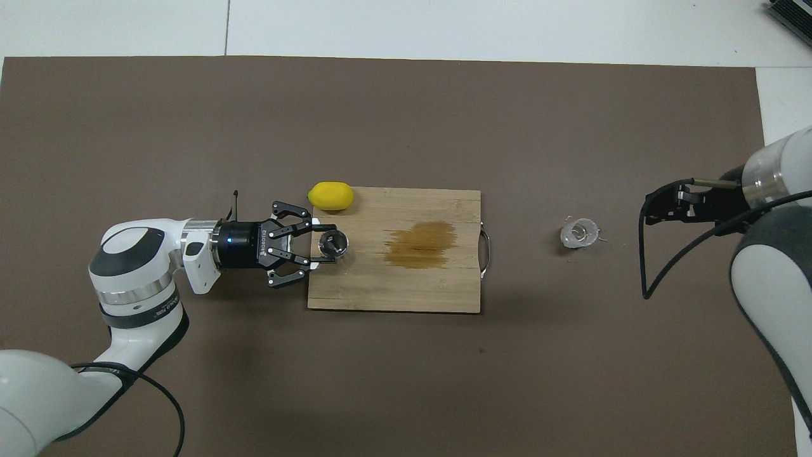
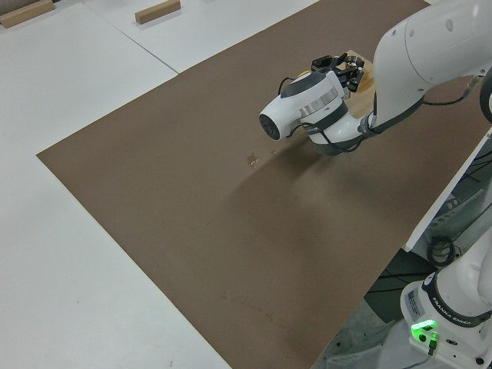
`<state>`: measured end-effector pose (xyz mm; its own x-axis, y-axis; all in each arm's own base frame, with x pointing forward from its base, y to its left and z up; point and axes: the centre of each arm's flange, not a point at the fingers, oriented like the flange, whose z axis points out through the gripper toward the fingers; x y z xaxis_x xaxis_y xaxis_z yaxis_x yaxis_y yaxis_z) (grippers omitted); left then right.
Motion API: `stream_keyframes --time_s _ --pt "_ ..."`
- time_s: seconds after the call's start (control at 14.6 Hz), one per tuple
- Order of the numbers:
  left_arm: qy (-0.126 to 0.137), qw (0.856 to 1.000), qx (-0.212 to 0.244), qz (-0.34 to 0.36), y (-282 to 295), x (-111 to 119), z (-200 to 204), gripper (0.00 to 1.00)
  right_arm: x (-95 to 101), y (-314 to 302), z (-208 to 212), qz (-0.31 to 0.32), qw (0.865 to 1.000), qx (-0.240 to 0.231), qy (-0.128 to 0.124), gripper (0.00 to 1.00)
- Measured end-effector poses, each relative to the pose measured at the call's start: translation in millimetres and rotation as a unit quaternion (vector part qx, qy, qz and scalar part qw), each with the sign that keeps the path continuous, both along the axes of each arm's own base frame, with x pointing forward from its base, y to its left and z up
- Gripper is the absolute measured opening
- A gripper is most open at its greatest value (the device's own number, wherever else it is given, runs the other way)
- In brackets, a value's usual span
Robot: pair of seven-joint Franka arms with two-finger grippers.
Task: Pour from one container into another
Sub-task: 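Lift and carry the metal cup with the left gripper toward the cutting board, then lower the metal cup onto the cutting board center with the left gripper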
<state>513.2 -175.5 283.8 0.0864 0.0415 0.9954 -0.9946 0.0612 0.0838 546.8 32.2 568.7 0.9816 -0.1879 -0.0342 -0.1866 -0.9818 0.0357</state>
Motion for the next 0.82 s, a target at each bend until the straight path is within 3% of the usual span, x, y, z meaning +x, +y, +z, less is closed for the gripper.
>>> stream_keyframes --time_s 0.34,0.82 --pt "0.011 1.000 -0.009 0.021 -70.0 -15.2 -2.3 0.51 0.0 0.0 0.0 0.000 1.000 0.000 0.000 1.00" --pt "-0.059 0.995 0.005 0.083 -128.4 -35.6 -11.5 0.51 0.0 -0.1 0.0 0.000 1.000 0.000 0.000 1.00"
